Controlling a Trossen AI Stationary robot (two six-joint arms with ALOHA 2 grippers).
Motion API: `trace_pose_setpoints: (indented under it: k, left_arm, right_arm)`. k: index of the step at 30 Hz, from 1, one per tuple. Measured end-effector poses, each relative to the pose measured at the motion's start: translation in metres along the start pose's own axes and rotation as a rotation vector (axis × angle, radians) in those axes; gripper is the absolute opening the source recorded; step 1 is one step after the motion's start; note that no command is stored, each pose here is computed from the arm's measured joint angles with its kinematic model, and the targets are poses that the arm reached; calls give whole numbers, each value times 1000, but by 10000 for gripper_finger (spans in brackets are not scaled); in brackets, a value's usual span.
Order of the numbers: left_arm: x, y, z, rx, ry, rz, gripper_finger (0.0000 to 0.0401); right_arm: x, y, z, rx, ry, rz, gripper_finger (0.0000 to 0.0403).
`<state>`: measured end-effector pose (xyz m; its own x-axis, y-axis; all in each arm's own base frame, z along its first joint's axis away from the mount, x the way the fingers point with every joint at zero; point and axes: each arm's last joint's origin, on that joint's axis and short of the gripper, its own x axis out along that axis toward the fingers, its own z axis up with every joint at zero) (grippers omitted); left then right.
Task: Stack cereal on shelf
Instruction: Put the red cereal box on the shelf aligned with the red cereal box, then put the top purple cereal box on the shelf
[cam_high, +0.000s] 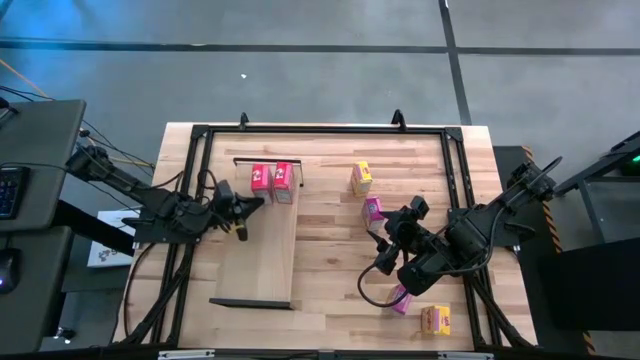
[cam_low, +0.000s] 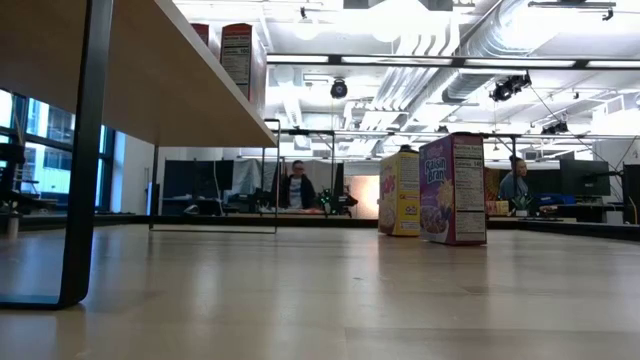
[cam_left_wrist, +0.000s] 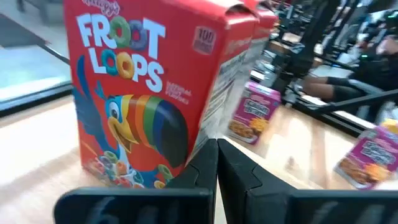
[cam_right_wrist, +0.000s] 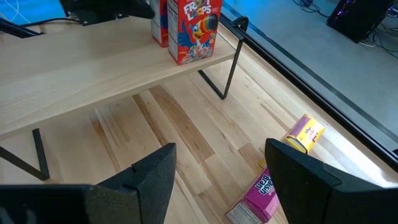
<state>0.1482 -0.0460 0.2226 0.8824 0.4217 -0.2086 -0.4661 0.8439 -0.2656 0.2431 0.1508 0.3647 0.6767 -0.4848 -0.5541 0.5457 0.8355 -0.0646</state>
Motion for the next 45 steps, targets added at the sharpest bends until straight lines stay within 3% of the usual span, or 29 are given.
trace_pose_setpoints:
  k: [6, 10, 16, 22, 27, 30, 35, 41, 45]
  left_arm:
    - [-1, 0, 1, 43, -8, 4, 0]
    - [-11, 0, 9, 71, -37, -82, 0]
    - [-34, -3, 21, 154, -99, -272, 0]
    - [-33, -10, 16, 266, -189, -562, 0]
    - [-18, -4, 19, 242, -176, -537, 0]
    - [-12, -2, 20, 238, -172, -580, 0]
    - [-15, 0, 27, 212, -217, -609, 0]
    - [-21, 0, 31, 155, -242, -644, 0]
    - [-23, 0, 31, 155, -239, -650, 0]
  right_arm:
    - [0, 0, 0, -2, 0, 0, 236]
    - [0, -2, -2, -27, 21, -13, 236]
    - [-1, -10, -7, -17, 57, -69, 236]
    - [-1, -17, -9, -17, 64, -122, 236]
    - [3, -20, -9, -23, 61, -155, 236]
    - [15, -30, -23, -27, 110, -242, 236]
    - [39, -54, -62, 80, 240, -352, 236]
    - [63, -70, -84, 346, 28, -259, 236]
    - [85, -77, -94, 497, -5, -214, 236]
